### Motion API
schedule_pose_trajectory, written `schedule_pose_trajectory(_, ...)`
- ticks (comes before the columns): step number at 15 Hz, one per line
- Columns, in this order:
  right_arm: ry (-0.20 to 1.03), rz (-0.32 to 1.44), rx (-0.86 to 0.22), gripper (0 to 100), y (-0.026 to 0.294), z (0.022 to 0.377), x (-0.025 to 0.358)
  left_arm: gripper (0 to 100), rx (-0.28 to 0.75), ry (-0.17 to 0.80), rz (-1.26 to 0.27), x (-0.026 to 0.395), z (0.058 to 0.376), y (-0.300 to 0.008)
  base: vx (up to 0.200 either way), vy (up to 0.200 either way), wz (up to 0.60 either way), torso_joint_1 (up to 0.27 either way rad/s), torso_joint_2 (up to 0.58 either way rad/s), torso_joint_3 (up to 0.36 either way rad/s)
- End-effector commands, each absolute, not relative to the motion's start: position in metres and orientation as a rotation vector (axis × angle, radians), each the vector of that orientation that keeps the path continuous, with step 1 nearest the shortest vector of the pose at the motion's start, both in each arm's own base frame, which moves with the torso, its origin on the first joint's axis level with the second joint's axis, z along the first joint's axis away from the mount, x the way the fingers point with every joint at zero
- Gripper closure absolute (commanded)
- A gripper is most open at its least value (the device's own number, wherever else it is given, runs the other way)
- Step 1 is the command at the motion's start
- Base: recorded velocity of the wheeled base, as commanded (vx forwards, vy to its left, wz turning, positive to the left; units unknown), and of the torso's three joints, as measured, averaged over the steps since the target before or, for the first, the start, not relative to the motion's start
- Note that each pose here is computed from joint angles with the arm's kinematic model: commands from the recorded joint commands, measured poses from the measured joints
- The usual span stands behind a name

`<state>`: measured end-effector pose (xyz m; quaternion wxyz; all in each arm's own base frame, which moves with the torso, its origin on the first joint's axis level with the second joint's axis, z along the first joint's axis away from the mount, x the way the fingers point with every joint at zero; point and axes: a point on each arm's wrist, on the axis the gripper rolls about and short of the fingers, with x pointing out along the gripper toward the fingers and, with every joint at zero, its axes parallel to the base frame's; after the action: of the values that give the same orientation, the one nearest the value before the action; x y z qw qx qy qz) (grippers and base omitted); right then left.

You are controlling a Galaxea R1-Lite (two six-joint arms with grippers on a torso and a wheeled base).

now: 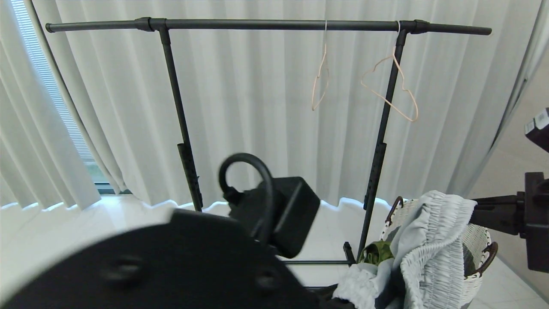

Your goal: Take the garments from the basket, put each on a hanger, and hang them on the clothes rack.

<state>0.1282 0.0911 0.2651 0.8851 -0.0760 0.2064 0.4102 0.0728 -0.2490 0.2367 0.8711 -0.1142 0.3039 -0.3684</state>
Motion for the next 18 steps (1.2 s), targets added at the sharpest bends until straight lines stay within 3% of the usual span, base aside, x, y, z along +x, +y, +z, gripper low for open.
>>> schedule_pose_trajectory(1,0.428,0.899,-0.167,100,0.106,0.271,0.137,100,-0.304,0.567,-0.835,0.054,0.276,-0.199,0.0,0.0,0.0,0.0,0.0,0.0)
schedule_pose_trajectory(4,0.391,0.942,-0.169,100,0.13,0.273,0.155,100,-0.282,0.551,-0.836,0.048,0.29,-0.168,0.0,0.0,0.0,0.0,0.0,0.0)
schedule_pose_trajectory(10,0.279,0.97,-0.14,100,0.192,0.289,0.219,100,-0.264,0.458,-0.769,0.043,0.354,-0.099,0.0,0.0,0.0,0.0,0.0,0.0)
schedule_pose_trajectory(18,0.256,0.967,-0.122,100,0.206,0.294,0.236,100,-0.189,0.451,-0.649,0.039,0.345,-0.06,0.0,0.0,0.0,0.0,0.0,0.0)
